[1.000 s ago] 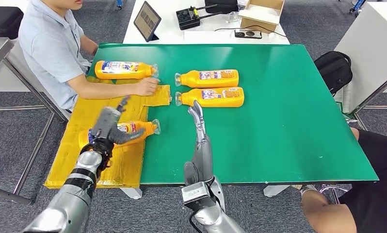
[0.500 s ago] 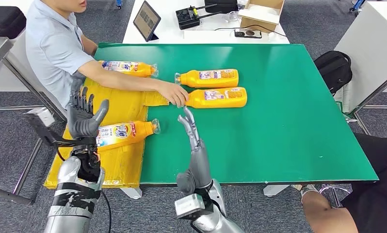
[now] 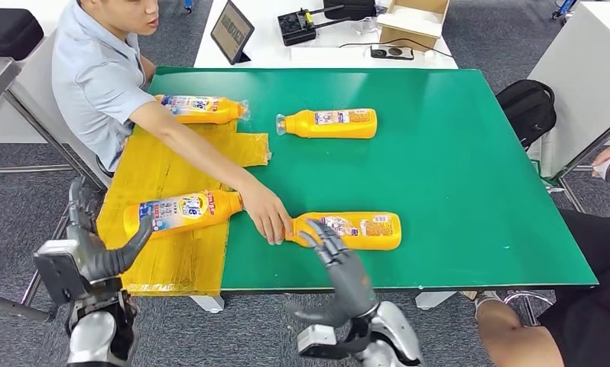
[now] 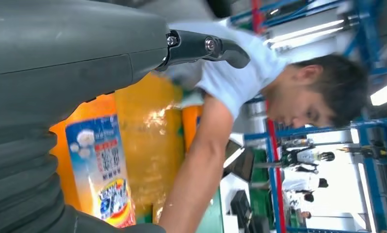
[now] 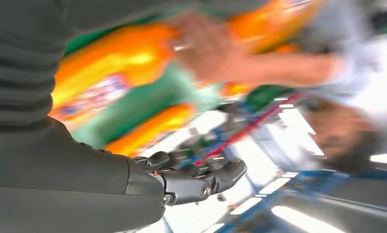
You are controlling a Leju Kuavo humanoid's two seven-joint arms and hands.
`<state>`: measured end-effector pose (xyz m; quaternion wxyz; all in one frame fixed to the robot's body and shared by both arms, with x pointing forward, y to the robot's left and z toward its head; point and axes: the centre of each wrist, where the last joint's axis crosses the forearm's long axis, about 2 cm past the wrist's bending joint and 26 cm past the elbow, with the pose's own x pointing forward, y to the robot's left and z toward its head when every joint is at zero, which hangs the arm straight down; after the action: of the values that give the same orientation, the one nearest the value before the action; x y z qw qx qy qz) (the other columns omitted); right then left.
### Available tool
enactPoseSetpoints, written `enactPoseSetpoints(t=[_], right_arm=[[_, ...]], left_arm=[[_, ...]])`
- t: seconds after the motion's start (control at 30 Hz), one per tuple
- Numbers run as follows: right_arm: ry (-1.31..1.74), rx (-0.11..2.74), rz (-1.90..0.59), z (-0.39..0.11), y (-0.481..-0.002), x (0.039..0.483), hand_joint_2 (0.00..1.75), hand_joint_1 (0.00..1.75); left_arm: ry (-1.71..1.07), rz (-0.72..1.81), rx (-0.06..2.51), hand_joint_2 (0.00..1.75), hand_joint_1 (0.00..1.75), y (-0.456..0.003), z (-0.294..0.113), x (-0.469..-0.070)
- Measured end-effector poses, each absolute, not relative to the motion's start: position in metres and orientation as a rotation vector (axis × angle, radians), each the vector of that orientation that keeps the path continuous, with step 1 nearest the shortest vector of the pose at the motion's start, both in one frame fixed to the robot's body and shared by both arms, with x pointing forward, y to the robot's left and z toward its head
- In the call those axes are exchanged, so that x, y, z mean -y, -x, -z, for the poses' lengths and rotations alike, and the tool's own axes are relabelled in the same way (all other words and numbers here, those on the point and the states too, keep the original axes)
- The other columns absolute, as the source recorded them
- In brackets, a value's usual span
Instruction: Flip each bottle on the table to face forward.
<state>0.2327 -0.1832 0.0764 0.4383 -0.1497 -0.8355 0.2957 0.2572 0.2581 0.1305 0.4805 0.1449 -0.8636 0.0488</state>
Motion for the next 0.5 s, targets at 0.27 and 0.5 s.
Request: enactPoseSetpoints(t=[0.27,0.5], right_arm=[[0.58,1.83,-0.808,-0.066,-0.24,0.223,1.75,0.0],[0.62,1.72,-0.841,-0.063,-0.243,0.233,1.75,0.0]], left_arm=[[-0.394,-0.034,2.175,1.75,0.0,-0.238,-0.144,-0.248],[-0.165,-0.043,2.157,1.75,0.0,-0.231,-0.153,-0.234]])
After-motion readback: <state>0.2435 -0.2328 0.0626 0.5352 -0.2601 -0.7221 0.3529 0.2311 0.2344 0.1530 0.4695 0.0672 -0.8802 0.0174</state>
